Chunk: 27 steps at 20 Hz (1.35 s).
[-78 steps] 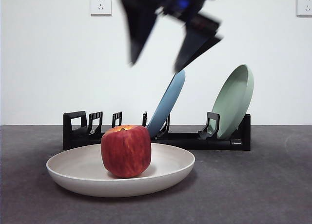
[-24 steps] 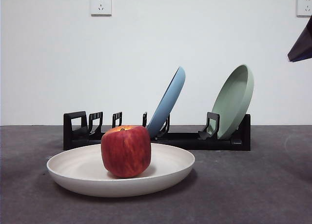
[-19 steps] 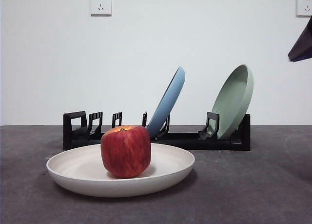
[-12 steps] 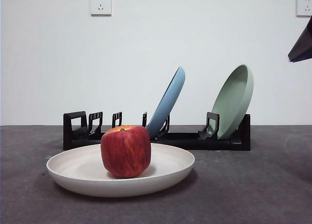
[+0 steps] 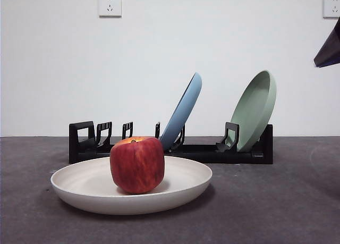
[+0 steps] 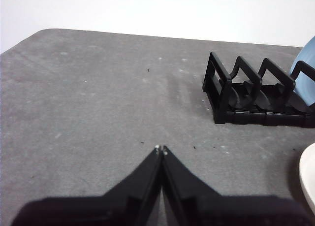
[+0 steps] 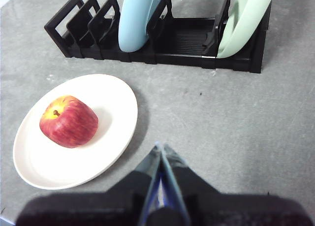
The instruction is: Take the yellow plate from the plate rack,put the plate on the table,take the apple from the table,put the apple in the plate
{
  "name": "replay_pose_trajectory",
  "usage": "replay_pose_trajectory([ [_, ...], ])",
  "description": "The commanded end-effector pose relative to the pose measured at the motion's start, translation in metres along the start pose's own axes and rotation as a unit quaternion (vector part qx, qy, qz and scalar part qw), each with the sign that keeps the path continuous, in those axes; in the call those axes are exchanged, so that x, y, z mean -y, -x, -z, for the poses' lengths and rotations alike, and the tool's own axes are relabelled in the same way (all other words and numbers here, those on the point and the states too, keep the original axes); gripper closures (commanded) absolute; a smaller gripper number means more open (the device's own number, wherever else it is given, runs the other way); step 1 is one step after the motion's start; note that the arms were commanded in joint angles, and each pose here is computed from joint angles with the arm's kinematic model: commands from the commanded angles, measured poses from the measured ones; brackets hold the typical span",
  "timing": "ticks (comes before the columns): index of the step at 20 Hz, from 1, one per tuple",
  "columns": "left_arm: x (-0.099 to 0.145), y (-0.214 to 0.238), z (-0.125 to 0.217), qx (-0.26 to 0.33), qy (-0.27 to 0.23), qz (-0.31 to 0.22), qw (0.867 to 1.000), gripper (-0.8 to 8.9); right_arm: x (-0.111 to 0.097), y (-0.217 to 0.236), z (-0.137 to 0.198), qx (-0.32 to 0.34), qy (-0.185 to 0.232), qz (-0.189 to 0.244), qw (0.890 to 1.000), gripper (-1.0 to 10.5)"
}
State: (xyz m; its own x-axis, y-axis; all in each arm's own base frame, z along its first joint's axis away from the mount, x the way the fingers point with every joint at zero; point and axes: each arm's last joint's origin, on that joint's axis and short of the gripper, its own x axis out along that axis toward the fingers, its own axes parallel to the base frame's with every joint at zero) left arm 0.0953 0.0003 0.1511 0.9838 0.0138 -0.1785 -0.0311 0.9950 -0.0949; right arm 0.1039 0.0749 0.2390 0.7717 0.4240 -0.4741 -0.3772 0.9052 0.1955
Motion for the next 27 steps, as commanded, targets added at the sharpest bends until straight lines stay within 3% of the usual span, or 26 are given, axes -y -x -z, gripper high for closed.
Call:
replay_pose_trajectory([
  [1, 0.000, -0.001, 0.004, -0.004, -0.007, 0.007, 1.000, 8.16, 0.000, -0.001, 0.001, 0.000, -0.004, 0.001, 1.000, 9.5],
  [17, 0.000, -0.001, 0.004, -0.003, -0.007, 0.007, 1.000, 8.17, 0.001, 0.001, 0.002, 0.001, -0.005, 0.001, 1.000, 9.5],
  [21, 0.000, -0.001, 0.004, -0.003, -0.007, 0.007, 1.000, 8.17, 0.014, 0.015, 0.000, 0.045, 0.050, 0.037, 0.997, 9.5],
  [24, 0.000, -0.001, 0.004, -0.003, -0.007, 0.007, 1.000, 8.16, 0.034, 0.022, 0.010, 0.106, 0.036, 0.092, 0.989, 9.5],
  [27, 0.000, -0.001, 0.004, -0.003, -0.007, 0.007, 1.000, 8.17, 0.047, 0.021, 0.028, 0.168, 0.055, 0.091, 0.980, 9.5],
])
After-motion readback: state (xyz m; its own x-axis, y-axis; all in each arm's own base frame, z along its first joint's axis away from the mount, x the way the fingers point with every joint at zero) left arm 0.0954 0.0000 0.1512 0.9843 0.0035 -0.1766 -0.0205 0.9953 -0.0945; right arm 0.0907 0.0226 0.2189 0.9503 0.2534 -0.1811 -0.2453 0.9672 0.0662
